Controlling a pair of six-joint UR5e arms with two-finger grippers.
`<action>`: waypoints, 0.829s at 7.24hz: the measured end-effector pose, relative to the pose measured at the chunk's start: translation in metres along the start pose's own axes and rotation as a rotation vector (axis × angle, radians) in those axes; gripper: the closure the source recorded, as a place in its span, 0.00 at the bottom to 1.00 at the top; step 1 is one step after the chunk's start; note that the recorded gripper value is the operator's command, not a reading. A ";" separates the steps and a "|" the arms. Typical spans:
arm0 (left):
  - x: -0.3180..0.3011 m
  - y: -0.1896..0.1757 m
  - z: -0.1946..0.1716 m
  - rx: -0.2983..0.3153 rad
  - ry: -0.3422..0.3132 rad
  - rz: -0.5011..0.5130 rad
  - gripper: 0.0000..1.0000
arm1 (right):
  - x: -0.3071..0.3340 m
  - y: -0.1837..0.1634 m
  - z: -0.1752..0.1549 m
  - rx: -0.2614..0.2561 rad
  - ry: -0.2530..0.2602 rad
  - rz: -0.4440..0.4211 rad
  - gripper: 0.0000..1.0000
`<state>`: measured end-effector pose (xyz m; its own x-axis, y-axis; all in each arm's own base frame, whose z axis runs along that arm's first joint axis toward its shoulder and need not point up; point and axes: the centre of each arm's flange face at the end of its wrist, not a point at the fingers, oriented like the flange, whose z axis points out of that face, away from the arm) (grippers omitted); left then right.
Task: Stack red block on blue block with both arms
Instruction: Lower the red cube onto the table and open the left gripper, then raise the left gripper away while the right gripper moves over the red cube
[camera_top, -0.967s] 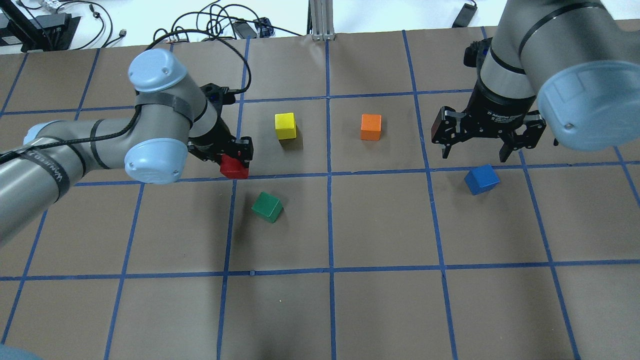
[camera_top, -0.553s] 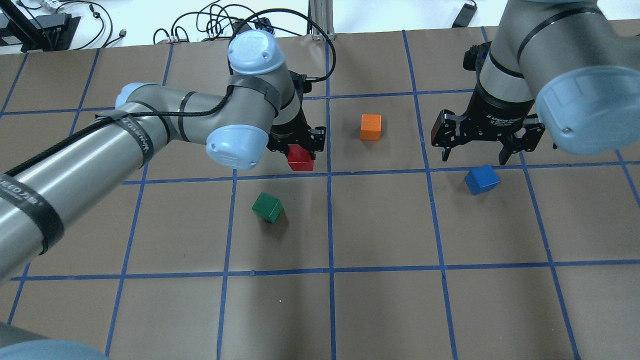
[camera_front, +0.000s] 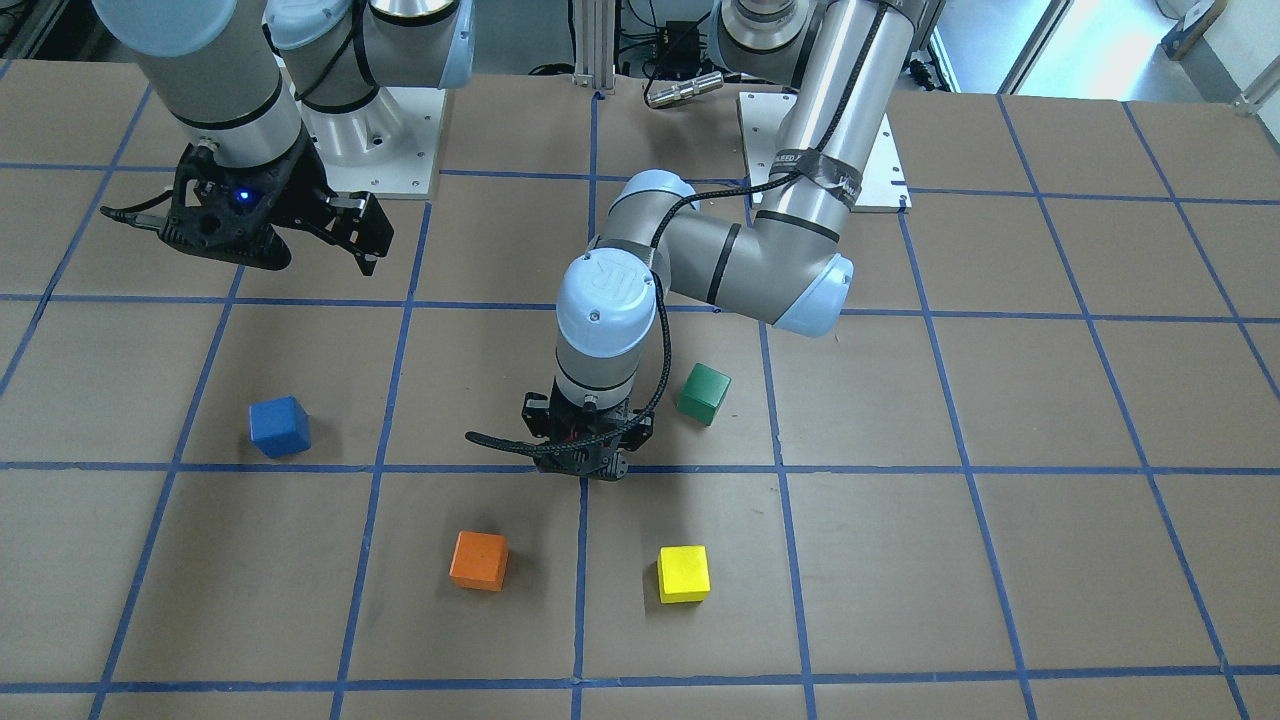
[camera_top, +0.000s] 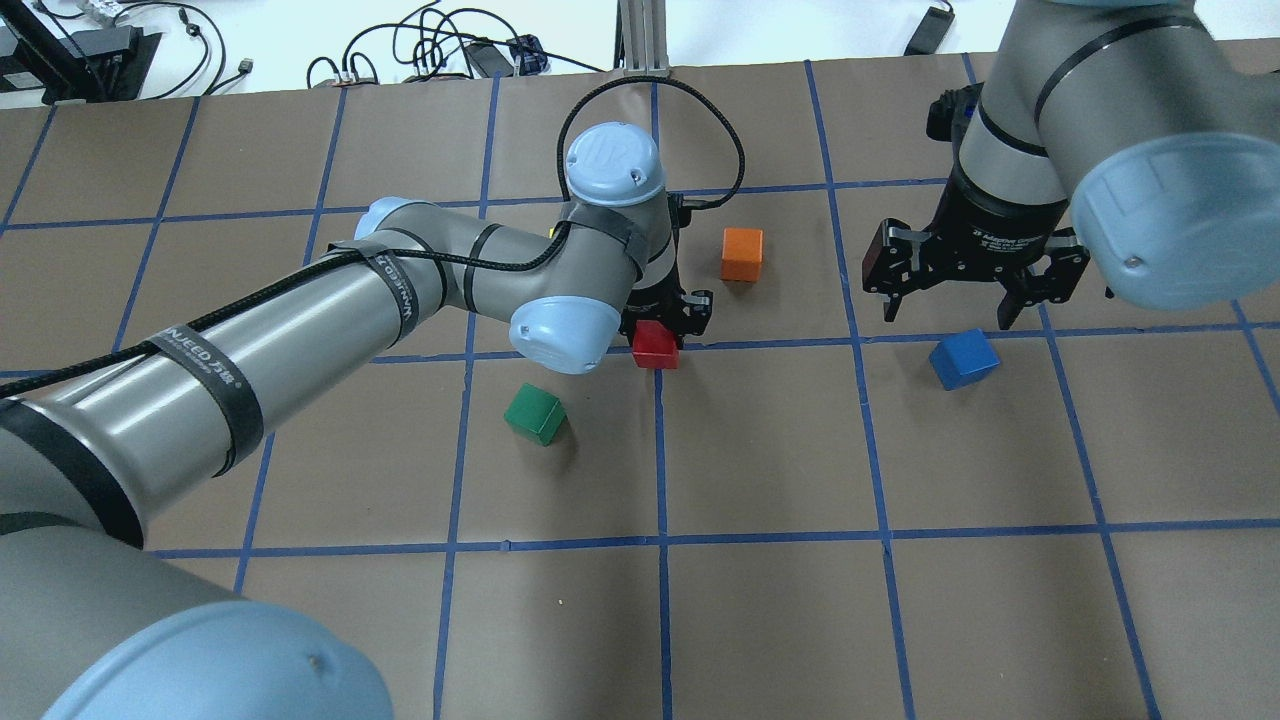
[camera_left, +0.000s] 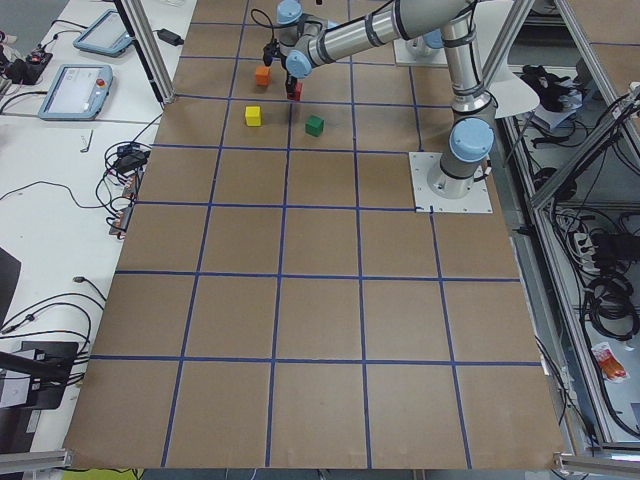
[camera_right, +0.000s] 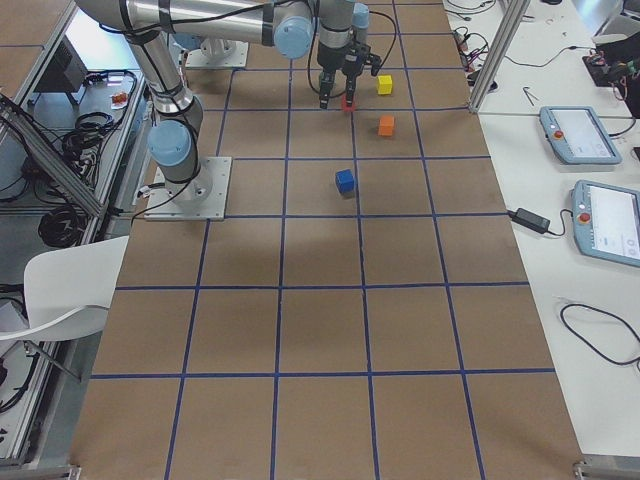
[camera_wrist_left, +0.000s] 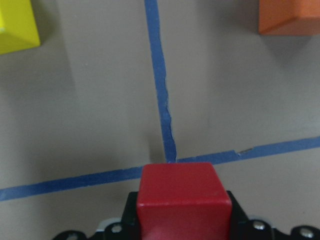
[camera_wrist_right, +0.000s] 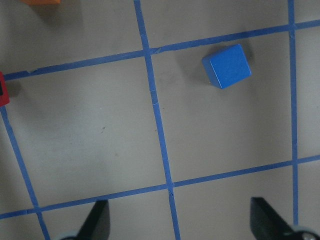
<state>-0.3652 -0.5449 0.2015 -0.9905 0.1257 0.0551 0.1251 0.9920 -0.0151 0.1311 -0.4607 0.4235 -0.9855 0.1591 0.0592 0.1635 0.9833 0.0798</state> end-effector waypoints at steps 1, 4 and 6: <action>-0.004 -0.003 -0.003 0.023 -0.032 0.000 0.00 | 0.000 0.000 0.000 0.001 0.000 0.001 0.00; -0.041 -0.015 -0.047 0.070 -0.018 -0.058 0.00 | 0.000 -0.001 -0.001 0.013 0.003 -0.002 0.00; -0.089 -0.021 -0.117 0.063 -0.002 -0.074 0.00 | 0.001 -0.007 -0.005 0.062 0.017 -0.008 0.00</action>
<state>-0.2730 -0.5758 0.3134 -0.9971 0.0521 0.0562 0.0479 0.9961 -0.0736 0.1297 -0.4679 0.4277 -0.9858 0.1497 0.0762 0.1515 0.9883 0.0185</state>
